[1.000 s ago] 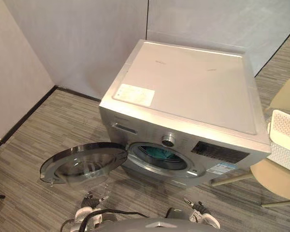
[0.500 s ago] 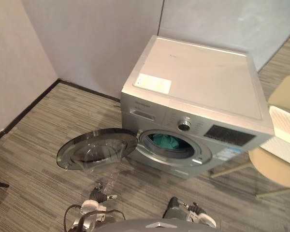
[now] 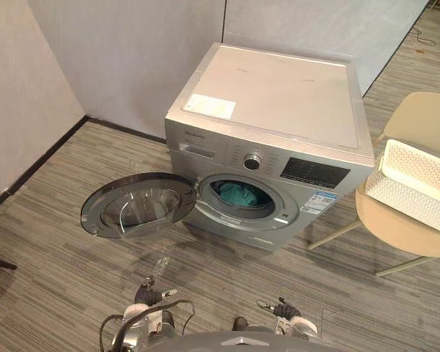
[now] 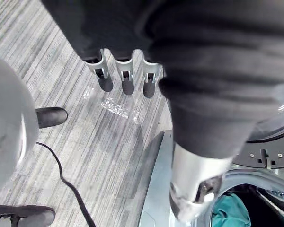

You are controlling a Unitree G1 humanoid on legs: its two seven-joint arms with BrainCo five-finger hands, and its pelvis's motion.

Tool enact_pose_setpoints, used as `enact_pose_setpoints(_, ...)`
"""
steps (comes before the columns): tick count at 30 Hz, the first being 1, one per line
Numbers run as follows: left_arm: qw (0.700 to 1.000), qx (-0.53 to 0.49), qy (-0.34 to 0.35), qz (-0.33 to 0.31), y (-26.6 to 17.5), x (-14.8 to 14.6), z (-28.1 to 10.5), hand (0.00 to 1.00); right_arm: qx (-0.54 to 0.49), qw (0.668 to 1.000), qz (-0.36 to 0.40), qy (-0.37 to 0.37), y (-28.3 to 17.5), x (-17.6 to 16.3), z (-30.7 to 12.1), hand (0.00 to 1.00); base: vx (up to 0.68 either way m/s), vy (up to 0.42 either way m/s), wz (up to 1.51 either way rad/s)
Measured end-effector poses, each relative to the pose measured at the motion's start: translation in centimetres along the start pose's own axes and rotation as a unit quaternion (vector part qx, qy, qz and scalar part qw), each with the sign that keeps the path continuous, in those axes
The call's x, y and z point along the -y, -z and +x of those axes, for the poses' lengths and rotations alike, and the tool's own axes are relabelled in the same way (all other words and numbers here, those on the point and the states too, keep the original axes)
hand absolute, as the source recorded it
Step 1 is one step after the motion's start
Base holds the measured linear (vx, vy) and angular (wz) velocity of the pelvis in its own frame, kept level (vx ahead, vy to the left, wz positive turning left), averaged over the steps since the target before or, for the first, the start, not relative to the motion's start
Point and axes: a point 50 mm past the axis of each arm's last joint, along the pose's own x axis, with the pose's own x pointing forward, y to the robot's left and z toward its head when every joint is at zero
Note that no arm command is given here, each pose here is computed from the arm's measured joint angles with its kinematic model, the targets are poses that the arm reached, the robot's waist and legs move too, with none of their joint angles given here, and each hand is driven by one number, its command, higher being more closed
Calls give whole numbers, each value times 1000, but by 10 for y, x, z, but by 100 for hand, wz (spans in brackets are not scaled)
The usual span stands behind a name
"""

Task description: Pick up the laundry basket with both hands and put the clothes into the washing machine.

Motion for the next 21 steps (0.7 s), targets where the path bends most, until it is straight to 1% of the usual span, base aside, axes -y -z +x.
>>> enact_pose_setpoints(3,1000,17,0,-5,-8,1,0,0,3,1000,-5,-4,2,-2,-1,0,-71,-17,0)
enact_pose_setpoints(6,994,106,14,-29,-45,8,-7,0,0,1000,-27,7,5,8,-2,0,-59,30,21)
enact_pose_setpoints(7,985,164,14,-49,-66,6,-15,0,2,999,-33,14,3,14,-2,0,-85,71,14)
enact_pose_setpoints(9,966,240,2,-93,-96,-5,-29,0,6,999,-46,23,0,21,-2,0,-73,92,16)
enact_pose_setpoints(11,942,308,-32,-130,-120,-26,-44,0,2,999,-37,33,2,26,-3,0,-27,84,8)
enact_pose_setpoints(12,936,320,-44,-143,-124,-33,-47,0,2,999,-37,33,2,26,-3,0,8,104,-3)
enact_pose_setpoints(14,909,352,-107,-195,-132,-64,-56,0,2,999,-40,36,2,29,-3,0,3,139,-9)
enact_pose_setpoints(16,888,373,-145,-226,-139,-85,-63,0,-5,999,-42,27,8,22,-4,0,23,102,1)
enact_pose_setpoints(18,855,418,-181,-248,-158,-101,-77,0,-9,999,-47,25,11,21,-4,0,72,55,37)
enact_pose_setpoints(19,848,430,-184,-249,-164,-103,-81,0,-9,998,-48,26,11,21,-4,0,66,36,48)
enact_pose_setpoints(21,820,484,-189,-239,-190,-108,-95,0,-9,998,-52,29,11,24,-5,0,52,20,38)
